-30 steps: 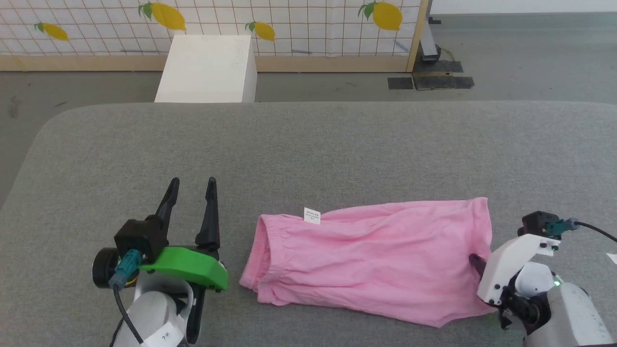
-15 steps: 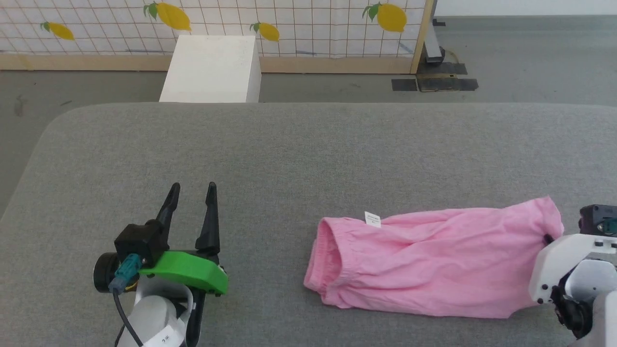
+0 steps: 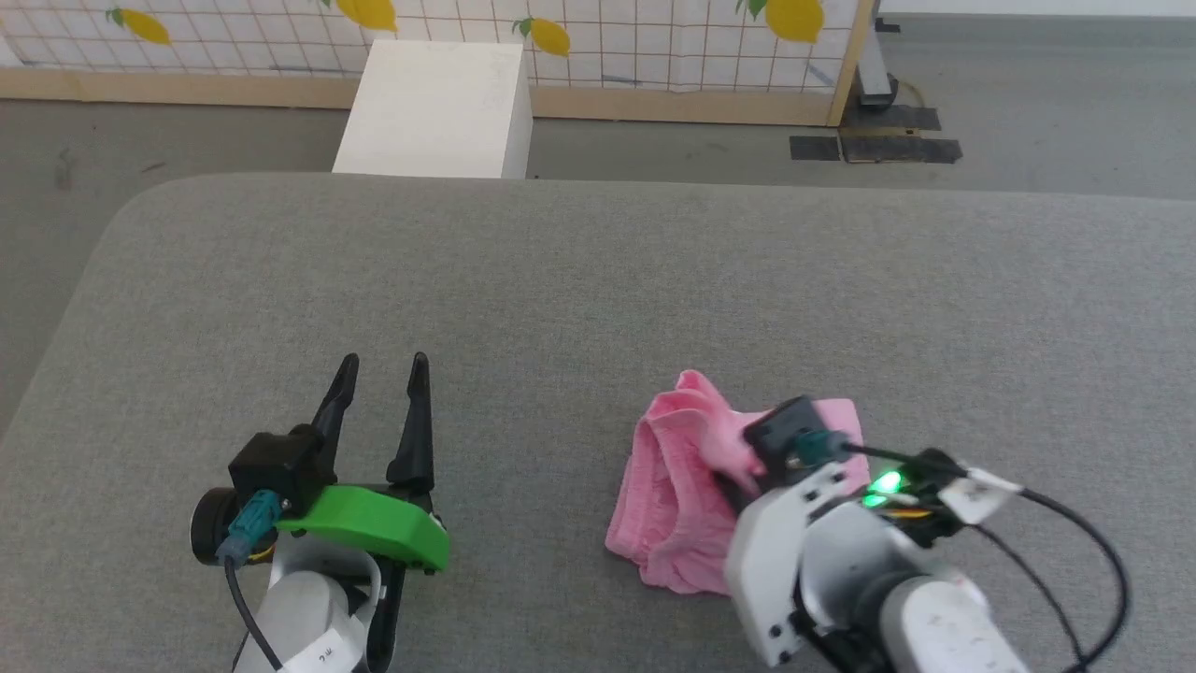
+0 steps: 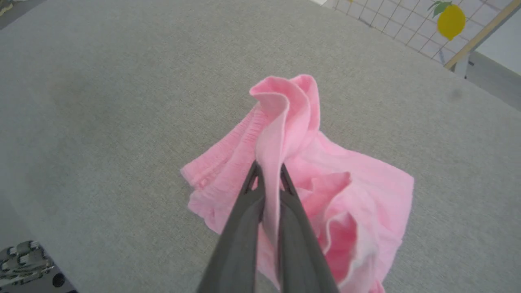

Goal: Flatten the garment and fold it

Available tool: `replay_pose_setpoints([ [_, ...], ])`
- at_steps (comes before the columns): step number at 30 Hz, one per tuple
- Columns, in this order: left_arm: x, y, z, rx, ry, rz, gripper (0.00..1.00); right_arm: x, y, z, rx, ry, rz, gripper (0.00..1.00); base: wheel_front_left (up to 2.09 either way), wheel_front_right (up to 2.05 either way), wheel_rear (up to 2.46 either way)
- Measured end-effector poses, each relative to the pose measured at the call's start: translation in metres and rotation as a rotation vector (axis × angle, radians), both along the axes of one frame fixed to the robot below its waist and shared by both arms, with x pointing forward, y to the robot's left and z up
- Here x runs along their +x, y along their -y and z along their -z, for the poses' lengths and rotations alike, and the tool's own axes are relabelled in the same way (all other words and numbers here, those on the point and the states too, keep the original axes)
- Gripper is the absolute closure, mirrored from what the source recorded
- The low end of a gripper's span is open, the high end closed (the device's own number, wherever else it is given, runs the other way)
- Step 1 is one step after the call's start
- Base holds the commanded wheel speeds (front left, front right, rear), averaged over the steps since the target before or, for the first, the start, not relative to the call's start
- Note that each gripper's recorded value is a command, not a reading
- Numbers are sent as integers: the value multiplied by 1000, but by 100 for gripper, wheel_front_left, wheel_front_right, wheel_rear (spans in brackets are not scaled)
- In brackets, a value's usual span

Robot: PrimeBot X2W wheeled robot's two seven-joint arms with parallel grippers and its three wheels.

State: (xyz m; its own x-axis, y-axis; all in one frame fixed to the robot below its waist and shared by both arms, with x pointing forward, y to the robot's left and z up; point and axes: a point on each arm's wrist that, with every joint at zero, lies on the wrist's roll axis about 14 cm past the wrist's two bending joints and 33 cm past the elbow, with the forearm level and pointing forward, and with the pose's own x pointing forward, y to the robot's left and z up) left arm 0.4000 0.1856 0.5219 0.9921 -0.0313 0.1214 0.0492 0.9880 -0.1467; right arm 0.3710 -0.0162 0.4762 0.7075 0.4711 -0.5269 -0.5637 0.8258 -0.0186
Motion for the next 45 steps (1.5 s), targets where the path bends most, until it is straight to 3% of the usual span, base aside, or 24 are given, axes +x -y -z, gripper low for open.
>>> replay_pose_setpoints([
  [5,-1,-5,6,-2,-18,-12,0,-12,-29,27,-12,-91,-107,100,0,0,0],
  [6,-1,-5,7,-3,-21,-14,0,-14,-34,31,-4,-111,-123,88,0,0,0],
  [7,-1,-6,8,-3,-23,-16,0,-17,-38,34,3,-127,-138,60,0,0,0],
  [8,-2,-7,9,-3,-26,-19,0,-19,-43,35,18,-136,-151,0,0,0,0],
  [11,-2,-10,11,-4,-31,-27,0,-29,-57,35,115,-201,-184,0,0,0,0],
  [15,0,-10,11,-7,-31,-28,0,-34,-74,8,334,-228,-197,0,0,0,0],
  [17,1,-8,10,-9,-28,-23,0,-19,-71,-30,514,-132,-155,0,0,0,0],
  [19,2,-5,9,-11,-24,-15,0,-1,-54,-54,594,-21,-86,0,0,0,0],
  [26,4,3,3,-14,-6,8,0,39,57,-62,543,260,269,0,0,0,0],
  [27,5,6,0,-14,1,16,0,40,98,-42,502,265,403,0,0,0,0],
  [30,5,9,-1,-15,5,27,0,36,121,-12,464,197,485,0,0,0,0],
  [39,7,10,1,-16,-1,31,0,9,95,70,468,-205,487,0,0,0,0],
  [43,6,6,4,-17,-9,20,0,6,74,93,408,-376,419,0,0,0,0],
  [45,5,5,5,-20,-10,15,0,5,66,93,383,-412,381,59,0,0,0],
])
